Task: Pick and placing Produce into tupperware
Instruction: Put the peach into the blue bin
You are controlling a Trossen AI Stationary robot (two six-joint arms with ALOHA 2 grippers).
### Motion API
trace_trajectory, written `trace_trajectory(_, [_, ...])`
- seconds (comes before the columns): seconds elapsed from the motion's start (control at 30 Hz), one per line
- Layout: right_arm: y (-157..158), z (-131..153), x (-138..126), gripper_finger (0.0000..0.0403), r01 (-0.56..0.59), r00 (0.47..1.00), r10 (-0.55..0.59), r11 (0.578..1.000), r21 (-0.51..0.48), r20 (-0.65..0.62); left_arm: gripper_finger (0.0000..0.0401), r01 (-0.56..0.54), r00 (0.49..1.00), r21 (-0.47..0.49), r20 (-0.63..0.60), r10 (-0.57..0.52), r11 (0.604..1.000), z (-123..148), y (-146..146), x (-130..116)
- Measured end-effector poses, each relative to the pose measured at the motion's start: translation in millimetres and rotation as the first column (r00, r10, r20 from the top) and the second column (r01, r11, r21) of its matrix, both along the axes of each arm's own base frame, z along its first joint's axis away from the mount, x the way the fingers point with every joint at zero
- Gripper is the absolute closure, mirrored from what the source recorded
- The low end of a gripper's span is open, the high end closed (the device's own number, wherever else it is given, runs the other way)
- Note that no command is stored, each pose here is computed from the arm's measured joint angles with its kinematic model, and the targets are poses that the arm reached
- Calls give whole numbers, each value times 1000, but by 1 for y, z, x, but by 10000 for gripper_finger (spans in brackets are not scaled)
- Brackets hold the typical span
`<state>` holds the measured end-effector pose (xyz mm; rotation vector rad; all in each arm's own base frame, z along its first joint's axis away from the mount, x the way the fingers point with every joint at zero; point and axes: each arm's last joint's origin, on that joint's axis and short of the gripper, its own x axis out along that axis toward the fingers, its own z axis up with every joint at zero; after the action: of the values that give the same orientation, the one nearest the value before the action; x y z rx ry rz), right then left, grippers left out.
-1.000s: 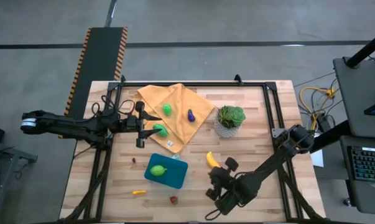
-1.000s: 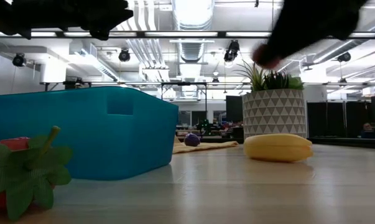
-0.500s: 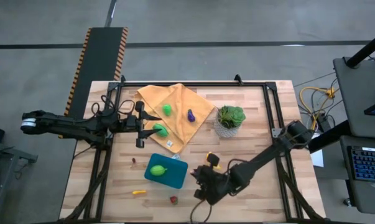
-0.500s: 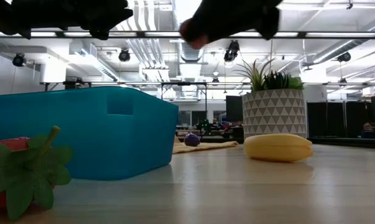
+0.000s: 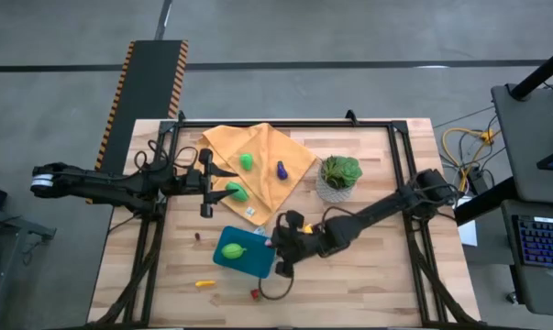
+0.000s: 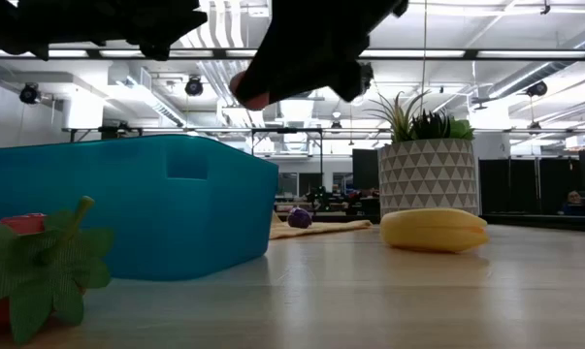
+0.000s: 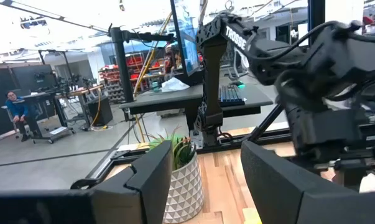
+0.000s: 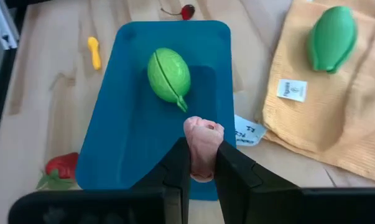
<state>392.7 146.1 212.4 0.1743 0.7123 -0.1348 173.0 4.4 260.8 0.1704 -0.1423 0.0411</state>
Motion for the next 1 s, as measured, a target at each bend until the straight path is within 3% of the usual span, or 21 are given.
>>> trace_trajectory(0.3, [-19,-2,8,355,-79,996,81,993,91,-26,223,0,1000,0,1,0,1000,0,0,0])
trace_trajectory(0.6, [-23,-23,18,355,-133,989,139,984,119,-50,223,0,1000,0,2,0,1000,0,0,0])
trace_trajectory(1.0, [-24,-27,19,355,-139,987,146,984,109,-62,223,0,1000,0,-4,0,1000,-1,0,1])
